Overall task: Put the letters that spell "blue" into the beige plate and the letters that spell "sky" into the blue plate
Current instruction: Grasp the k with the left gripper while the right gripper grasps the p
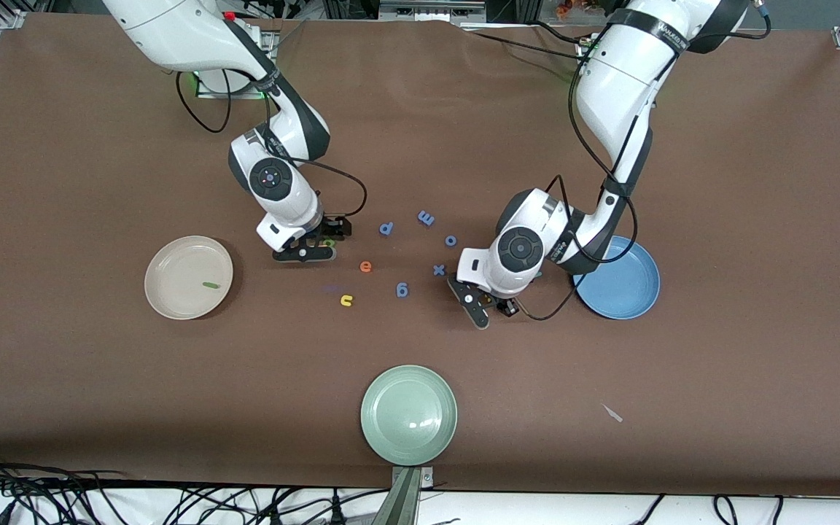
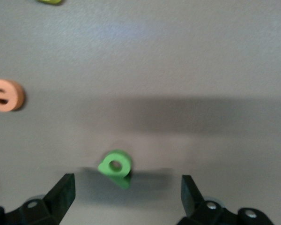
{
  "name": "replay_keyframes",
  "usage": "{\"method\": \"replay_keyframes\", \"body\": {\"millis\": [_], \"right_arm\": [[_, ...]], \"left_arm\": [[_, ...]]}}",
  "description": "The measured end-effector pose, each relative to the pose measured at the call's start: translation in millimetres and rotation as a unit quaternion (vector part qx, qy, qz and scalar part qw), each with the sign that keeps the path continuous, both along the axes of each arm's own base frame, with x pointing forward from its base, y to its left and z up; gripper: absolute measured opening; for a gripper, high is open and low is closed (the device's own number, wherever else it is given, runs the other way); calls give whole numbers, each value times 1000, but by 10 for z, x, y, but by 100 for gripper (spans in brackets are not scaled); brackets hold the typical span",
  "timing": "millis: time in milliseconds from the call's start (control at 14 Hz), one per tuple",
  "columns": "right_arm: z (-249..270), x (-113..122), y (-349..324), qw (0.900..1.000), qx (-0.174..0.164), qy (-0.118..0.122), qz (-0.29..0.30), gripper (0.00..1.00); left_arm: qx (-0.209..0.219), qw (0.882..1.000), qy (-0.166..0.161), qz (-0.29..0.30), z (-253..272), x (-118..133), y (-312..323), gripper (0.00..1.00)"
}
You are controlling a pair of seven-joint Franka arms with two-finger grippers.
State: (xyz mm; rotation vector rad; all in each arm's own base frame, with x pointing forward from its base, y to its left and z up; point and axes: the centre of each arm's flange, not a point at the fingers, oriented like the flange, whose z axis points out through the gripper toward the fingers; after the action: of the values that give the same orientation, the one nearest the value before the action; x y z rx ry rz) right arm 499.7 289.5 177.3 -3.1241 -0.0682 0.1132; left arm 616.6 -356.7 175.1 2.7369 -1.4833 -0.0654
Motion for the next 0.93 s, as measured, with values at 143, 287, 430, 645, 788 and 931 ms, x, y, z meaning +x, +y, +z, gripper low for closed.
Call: {"method": "replay_keyframes", "body": {"millis": [143,287,430,645,788,931], "right_arm": [[-26,13,-7,1000,-1,0,0,99],[-38,12,3,1000,-1,1,1,92],[-49,5,12,1000,-1,2,2,86],[-79,1,21,1000,-1,3,3,72],[-71,5,28,1000,0,2,3,66],[-62,8,35,1000,1,1,3,60]], "left_arm": [[13,1000,8,5,81,46,102,24],[31,999,16,24,433,194,380,24],[52,997,34,51,916,345,885,24],[96,993,39,57,1373,516,1860,24],[105,990,65,68,1187,447,2273,24],[106,989,79,74,839,322,2471,24]]}}
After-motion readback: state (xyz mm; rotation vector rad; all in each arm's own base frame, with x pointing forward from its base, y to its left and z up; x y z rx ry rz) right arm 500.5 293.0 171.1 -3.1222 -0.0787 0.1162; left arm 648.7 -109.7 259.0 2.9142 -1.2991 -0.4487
